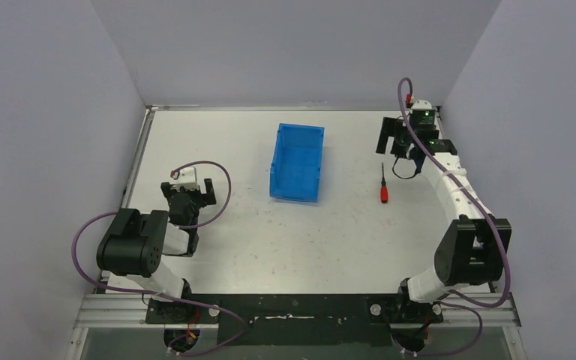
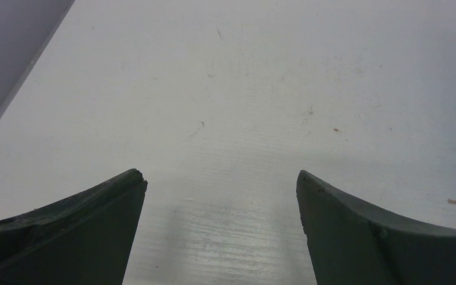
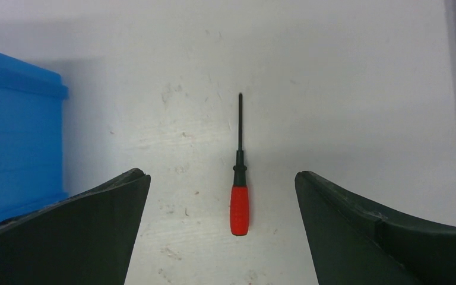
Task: Put the screwdriver in the bin
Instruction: Pick up the screwdriver from the center of the board.
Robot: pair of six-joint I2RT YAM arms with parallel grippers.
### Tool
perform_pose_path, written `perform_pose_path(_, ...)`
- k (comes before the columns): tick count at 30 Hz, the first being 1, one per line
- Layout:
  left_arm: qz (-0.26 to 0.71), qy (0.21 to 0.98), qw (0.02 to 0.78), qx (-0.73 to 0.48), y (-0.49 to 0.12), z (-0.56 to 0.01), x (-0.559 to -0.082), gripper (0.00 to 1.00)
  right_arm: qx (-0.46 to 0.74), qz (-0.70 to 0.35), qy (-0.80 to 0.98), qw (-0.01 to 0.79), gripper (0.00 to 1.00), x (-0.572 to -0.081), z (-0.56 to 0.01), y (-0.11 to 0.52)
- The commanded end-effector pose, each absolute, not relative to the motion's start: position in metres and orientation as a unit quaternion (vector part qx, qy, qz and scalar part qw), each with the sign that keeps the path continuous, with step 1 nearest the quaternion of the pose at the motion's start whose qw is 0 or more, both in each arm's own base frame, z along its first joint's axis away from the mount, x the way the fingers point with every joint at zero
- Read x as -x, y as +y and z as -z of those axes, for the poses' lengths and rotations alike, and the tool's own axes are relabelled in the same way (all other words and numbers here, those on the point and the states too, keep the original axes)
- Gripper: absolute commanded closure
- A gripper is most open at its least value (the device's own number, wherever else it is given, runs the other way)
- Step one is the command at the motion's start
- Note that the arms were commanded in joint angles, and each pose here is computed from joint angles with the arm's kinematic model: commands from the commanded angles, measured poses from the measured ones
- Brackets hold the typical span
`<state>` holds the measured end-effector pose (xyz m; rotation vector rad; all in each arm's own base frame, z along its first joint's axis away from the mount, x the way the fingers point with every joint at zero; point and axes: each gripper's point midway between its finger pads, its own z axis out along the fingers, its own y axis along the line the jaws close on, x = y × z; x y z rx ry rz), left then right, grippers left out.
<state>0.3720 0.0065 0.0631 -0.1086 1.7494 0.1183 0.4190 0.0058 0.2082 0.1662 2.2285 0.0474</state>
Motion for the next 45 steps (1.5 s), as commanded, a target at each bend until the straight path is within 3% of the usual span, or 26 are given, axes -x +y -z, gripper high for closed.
perform_pose_path(1,-0.048,0.753,0.654,0.056,0.007,-0.074,-0.380,0.03,-0.089,-0.004,0.910,0.405,0.01,-0.424,-0.156,0.000)
perform_pose_path(7,-0.048,0.753,0.654,0.056,0.007,-0.074,-0.380,0.03,-0.101,0.005,0.933,0.344,0.04,-0.413,-0.086,-0.002)
perform_pose_path(22,-0.047,0.753,0.654,0.056,0.007,-0.074,-0.380,0.03,-0.106,0.001,0.954,0.279,0.42,-0.398,-0.021,-0.001)
perform_pose_path(23,-0.048,0.753,0.654,0.056,0.007,-0.074,-0.380,0.03,-0.105,0.003,0.955,0.277,0.46,-0.398,-0.020,-0.001)
perform_pose_path(28,-0.048,0.753,0.654,0.056,0.007,-0.074,-0.380,0.03,-0.106,0.004,0.955,0.278,0.90,-0.401,-0.024,-0.001)
perform_pose_path(30,-0.048,0.753,0.654,0.056,0.007,-0.074,-0.380,0.03,-0.107,0.005,0.952,0.287,1.00,-0.403,-0.035,-0.002)
perform_pose_path(45,-0.048,0.753,0.654,0.056,0.007,-0.074,-0.380,0.03,-0.100,0.005,0.924,0.369,1.00,-0.431,-0.175,-0.005)
